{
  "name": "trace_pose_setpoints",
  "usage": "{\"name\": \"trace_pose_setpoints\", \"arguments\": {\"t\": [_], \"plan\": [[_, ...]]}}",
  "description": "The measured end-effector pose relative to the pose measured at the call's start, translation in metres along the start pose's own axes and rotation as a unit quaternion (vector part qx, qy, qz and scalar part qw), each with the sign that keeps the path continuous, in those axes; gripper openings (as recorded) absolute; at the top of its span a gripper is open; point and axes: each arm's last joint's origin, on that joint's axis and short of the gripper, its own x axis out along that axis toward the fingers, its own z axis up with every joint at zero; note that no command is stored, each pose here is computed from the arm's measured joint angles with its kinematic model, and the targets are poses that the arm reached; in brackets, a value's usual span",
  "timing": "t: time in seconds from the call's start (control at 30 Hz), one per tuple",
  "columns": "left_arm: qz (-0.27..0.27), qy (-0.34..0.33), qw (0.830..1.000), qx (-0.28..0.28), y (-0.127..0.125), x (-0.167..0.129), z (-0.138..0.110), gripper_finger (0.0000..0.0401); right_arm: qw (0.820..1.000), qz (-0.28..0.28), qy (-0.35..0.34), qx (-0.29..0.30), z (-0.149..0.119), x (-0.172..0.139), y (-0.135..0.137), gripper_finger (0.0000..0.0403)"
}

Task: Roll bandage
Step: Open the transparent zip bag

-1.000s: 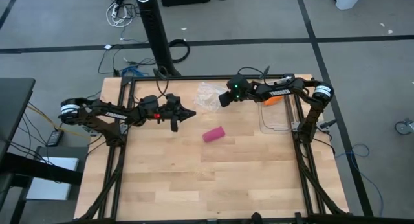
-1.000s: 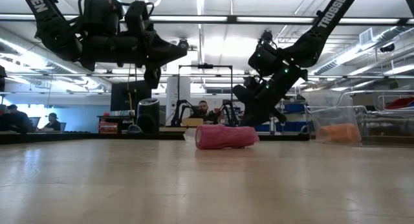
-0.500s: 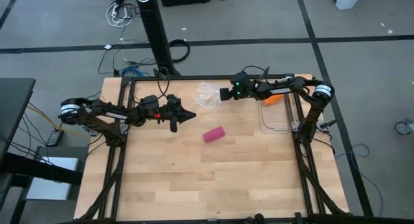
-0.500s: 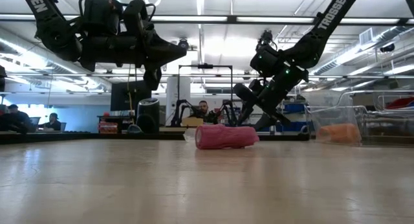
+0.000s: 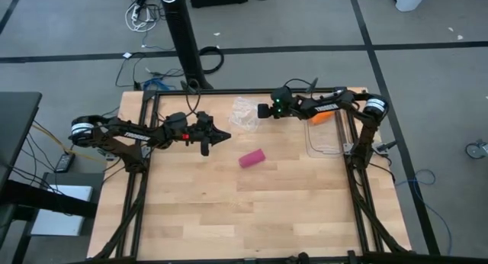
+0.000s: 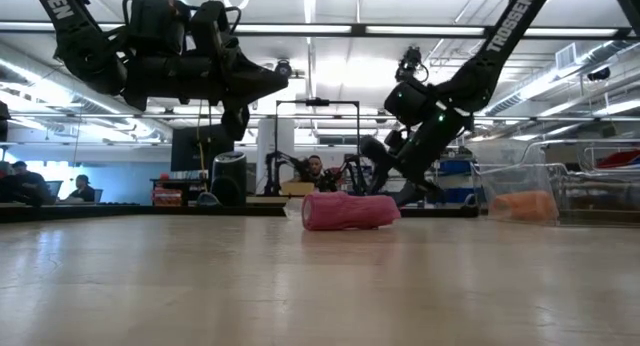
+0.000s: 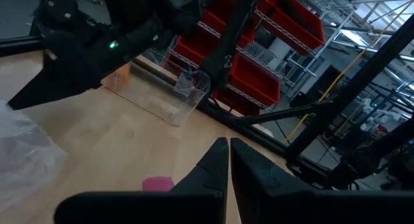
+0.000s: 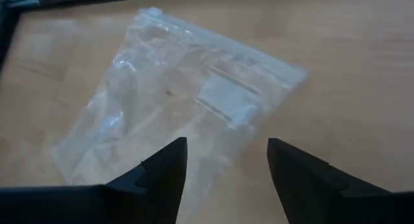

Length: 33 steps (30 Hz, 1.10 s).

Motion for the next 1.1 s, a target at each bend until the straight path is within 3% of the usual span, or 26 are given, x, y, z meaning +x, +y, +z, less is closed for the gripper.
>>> {"name": "trace_pose_setpoints", "arguments": {"t": [0.2,0.33,0.4,0.6,0.83,1.1], "plan": [[0.003,0.005,1.000,-0.002,0.001,0.000,-0.001,0.0026,0.999,0.028,-0.025,0.005,-0.004,0.022,-0.002,0.0215],[0.008,0.013,1.000,-0.004,0.002,0.000,-0.003,0.0026,0.999,0.024,-0.045,-0.014,-0.006,0.023,0.001,0.0191],[0.007,0.012,1.000,-0.004,0.001,0.000,-0.002,0.0026,0.997,0.031,-0.060,-0.025,-0.004,0.022,0.003,0.0159],[0.008,0.013,1.000,-0.004,0.002,0.000,-0.003,0.0026,0.992,0.038,-0.086,-0.085,-0.002,0.022,0.008,0.0014],[0.004,0.007,1.000,0.001,0.001,0.000,-0.001,0.0026,0.985,0.049,-0.092,-0.134,0.001,0.018,0.011,0.0004],[-0.004,-0.007,1.000,0.019,-0.001,0.000,0.001,0.0021,0.962,0.098,-0.120,-0.223,0.011,-0.017,0.036,0.0001]]}}
